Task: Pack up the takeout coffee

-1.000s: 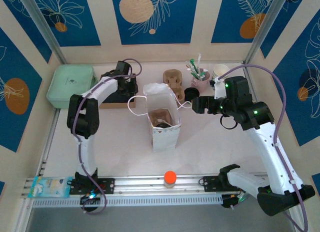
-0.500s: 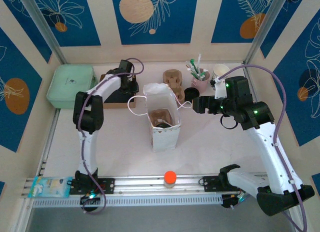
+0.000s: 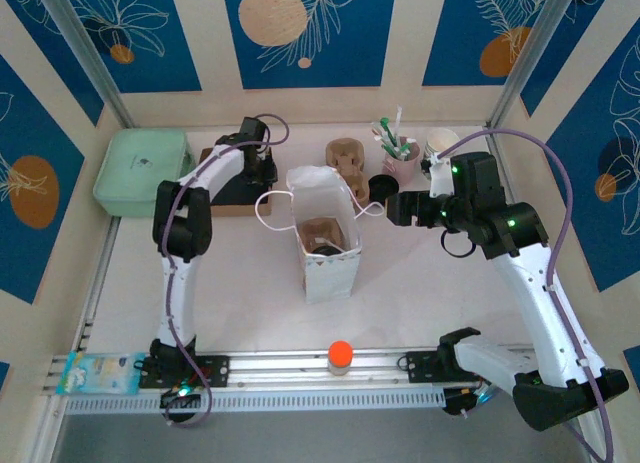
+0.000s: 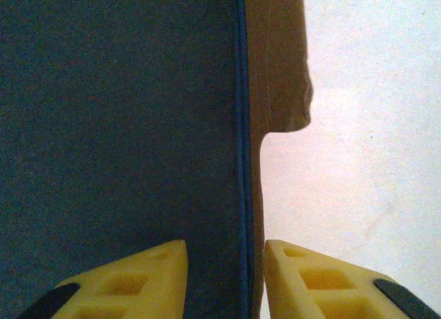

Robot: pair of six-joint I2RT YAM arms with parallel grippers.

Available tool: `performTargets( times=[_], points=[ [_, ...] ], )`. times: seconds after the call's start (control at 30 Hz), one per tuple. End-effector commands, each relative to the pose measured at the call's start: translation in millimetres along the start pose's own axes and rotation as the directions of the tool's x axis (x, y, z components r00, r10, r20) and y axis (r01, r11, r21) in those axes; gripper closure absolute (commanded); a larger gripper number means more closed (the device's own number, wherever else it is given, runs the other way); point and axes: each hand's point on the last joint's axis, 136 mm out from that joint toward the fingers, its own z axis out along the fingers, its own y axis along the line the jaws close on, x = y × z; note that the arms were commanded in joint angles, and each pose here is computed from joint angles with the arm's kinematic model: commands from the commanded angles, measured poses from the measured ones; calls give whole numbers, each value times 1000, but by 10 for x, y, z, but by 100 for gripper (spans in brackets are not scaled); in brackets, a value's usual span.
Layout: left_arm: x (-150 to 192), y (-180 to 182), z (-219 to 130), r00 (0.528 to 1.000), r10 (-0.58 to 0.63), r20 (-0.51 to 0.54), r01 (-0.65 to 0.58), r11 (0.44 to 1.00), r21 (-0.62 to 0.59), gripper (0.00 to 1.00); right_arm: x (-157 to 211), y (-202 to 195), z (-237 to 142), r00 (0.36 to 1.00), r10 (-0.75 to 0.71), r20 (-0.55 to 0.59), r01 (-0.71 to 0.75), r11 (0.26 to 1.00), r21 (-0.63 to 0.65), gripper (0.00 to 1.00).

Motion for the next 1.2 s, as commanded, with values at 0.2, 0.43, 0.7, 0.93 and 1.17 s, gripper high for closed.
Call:
performTargets(
  times=[0.2,0.43,0.7,0.93,1.17],
  points=[
    [-17,95,76,999,12,-39,-13,1000,-13,68,13,36,24,1000,15,-10,-15,999,-31,19],
    [-19,112,148,998,15,-60,-16,1000,-19,70,-14,41,14,1000,13,-9,-14,999,-30,21],
    [-13,106,173,998,18,-65,-19,1000,-17,71,-23,42,16,1000,16,-9,-17,999,-32,24],
    [-29,137,174,998,9,-66,-9,1000,-5,81,-27,38,6,1000,15,-5,-15,999,-30,28],
    [-66,147,126,998,24,-59,-23,1000,10,89,-17,38,-3,1000,14,-3,-14,999,-30,33]
  ],
)
